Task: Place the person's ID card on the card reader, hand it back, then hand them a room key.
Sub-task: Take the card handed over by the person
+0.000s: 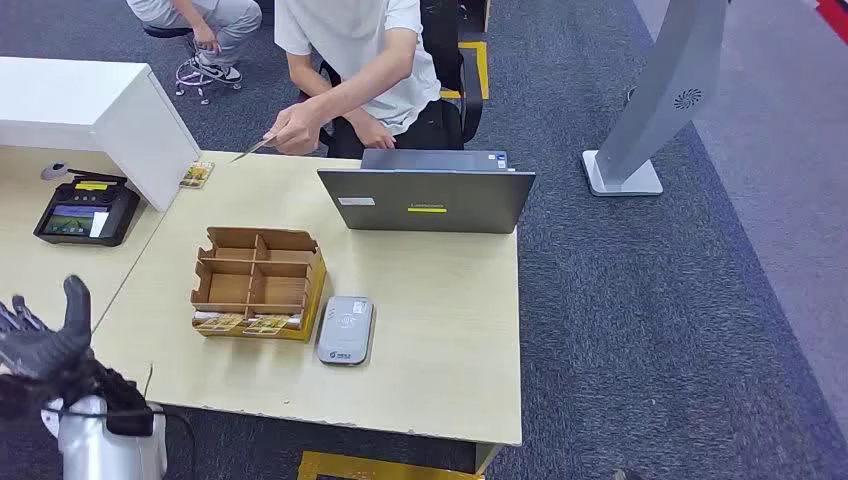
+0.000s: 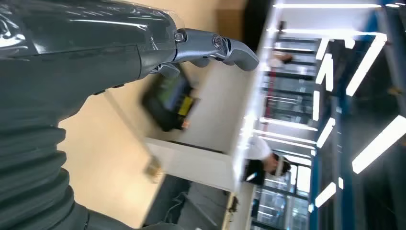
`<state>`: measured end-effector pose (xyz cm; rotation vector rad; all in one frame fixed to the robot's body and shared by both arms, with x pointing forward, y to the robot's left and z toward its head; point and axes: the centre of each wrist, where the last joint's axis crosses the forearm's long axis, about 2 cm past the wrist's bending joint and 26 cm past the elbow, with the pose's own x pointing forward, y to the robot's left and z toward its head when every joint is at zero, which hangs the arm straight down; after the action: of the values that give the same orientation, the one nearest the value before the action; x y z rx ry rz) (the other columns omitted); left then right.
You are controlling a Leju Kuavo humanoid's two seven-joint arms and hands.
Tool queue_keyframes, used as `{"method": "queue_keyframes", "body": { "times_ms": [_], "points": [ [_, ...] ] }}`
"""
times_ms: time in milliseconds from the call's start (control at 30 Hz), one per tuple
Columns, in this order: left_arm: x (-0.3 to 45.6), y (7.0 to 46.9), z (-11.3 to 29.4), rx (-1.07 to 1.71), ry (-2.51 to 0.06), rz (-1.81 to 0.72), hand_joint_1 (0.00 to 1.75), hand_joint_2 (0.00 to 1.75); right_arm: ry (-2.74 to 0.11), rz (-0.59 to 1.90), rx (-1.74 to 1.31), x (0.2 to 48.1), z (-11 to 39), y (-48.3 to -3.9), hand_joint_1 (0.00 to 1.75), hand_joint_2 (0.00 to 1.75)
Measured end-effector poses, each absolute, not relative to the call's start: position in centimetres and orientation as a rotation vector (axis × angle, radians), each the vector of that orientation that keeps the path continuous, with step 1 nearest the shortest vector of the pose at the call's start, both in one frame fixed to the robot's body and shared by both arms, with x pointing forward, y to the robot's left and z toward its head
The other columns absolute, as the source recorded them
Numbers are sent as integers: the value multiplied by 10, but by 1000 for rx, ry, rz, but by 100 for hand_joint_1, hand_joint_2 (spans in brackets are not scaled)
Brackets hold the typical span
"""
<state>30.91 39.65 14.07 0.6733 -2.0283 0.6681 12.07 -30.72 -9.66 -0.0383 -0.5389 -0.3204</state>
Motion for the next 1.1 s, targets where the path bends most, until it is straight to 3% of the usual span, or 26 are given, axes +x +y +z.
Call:
{"method": "queue_keyframes", "body": {
  "times_ms": [67,233,367,500,700,1100],
  "points": [
    [336,396,160,727,-2043,573,0,175,-539,-306,-32,127,-95,-306,0,0],
    [444,381,270,984,-2071,112,0,175,-531,-244,-10,150,-88,-299,0,0],
    [483,364,337,1171,-1929,-181,0,175,-513,-208,-1,155,-86,-294,0,0],
    [502,355,385,1548,-1648,-535,0,175,-502,-175,5,160,-85,-292,0,0],
    [509,357,404,1765,-1442,-772,0,175,-496,-164,8,162,-84,-290,0,0],
    [510,367,391,1763,-1321,-853,0,175,-492,-159,9,162,-84,-290,0,0]
  ]
}}
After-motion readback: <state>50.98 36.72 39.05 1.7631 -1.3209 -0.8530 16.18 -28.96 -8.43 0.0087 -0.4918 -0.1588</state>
